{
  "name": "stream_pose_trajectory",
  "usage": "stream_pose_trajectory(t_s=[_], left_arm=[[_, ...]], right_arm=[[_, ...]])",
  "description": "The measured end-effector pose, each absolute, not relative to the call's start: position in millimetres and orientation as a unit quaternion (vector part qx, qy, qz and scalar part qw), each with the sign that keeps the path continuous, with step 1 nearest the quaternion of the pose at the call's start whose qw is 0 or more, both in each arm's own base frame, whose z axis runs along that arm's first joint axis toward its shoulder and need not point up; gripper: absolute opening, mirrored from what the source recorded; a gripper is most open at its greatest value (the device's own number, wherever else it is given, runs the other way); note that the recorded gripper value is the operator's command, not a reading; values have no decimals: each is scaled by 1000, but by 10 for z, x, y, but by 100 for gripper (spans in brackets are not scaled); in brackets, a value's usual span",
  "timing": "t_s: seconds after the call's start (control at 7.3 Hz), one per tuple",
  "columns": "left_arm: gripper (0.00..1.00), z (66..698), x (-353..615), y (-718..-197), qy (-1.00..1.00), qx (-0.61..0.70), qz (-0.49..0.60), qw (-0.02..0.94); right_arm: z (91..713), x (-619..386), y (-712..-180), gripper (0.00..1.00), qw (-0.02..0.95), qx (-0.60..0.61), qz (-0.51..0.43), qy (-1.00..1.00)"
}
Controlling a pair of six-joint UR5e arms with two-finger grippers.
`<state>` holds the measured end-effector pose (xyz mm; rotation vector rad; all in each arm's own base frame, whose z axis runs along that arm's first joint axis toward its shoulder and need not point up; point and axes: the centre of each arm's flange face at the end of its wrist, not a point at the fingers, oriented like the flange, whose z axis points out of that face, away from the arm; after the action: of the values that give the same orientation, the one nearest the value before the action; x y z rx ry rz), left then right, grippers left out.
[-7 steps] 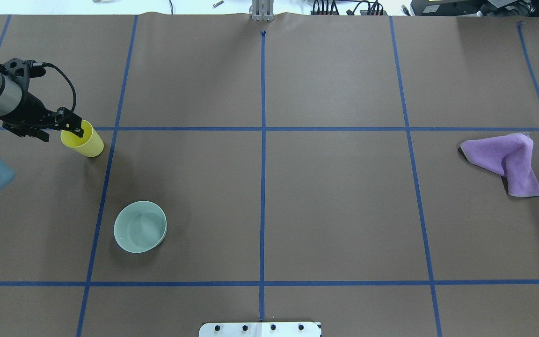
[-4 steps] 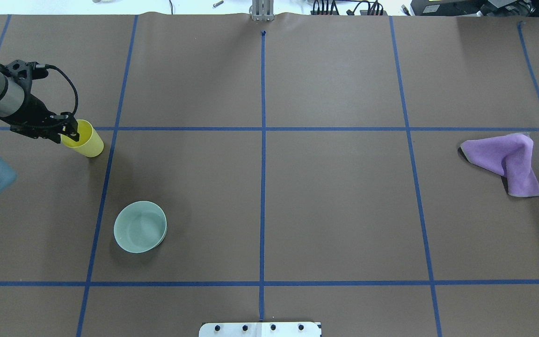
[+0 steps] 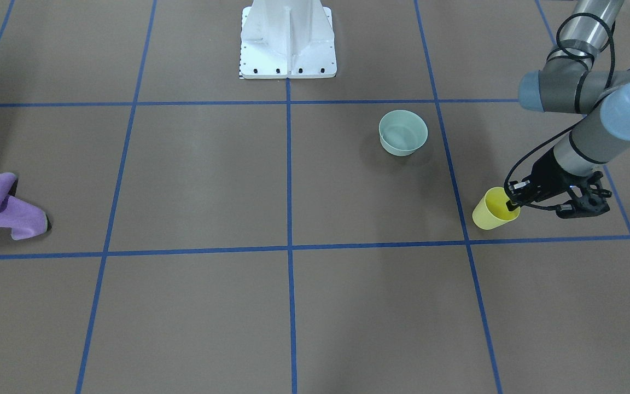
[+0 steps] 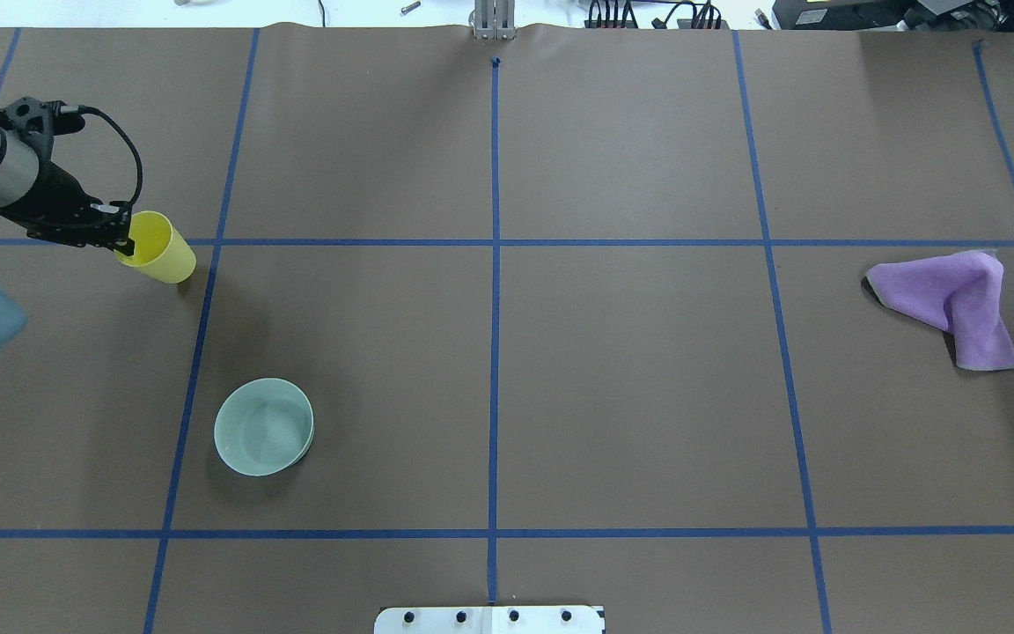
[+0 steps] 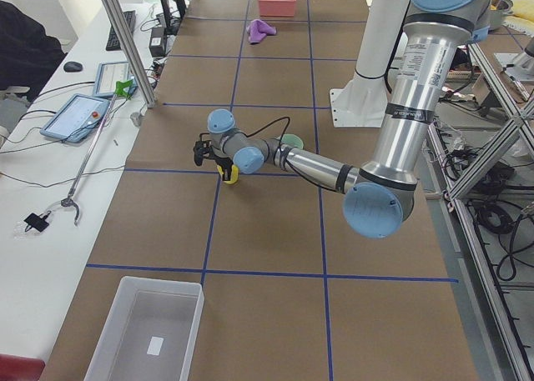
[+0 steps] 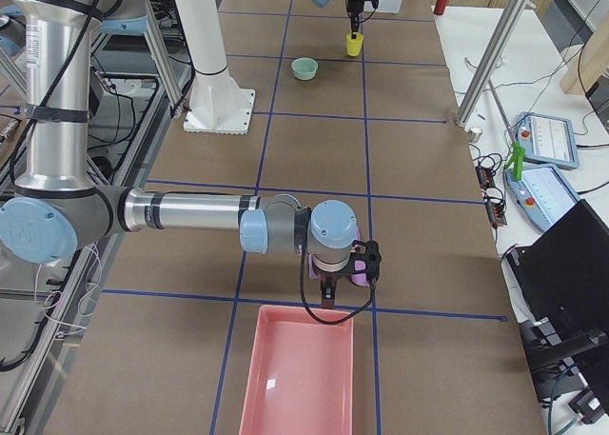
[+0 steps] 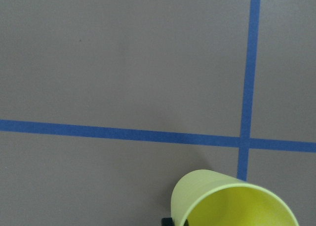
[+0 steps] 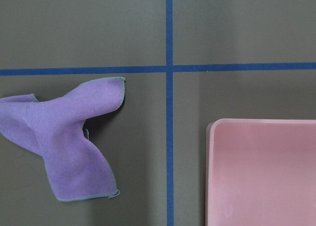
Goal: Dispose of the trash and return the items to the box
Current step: 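Lift the yellow cup with the left gripper and carry it into the clear bin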
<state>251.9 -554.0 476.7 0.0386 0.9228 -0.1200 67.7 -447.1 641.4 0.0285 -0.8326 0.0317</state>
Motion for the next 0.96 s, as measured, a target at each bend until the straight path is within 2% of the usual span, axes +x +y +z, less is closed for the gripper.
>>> stream_pose_trajectory(t_s=[0.41,0.69,0.96], left_arm=[[0,4813,1387,-5858,446,34,-89,890],[0,5016,315,-6152,401,42,-53,914],[0,5581,-668,-6268,382,34,-45,922]], right_arm=[[6400,675,-4471,100,914,15,15,-406],[6390,668,-4462,100,912,15,15,-410],[6377,657,-4454,100,908,15,14,-418]])
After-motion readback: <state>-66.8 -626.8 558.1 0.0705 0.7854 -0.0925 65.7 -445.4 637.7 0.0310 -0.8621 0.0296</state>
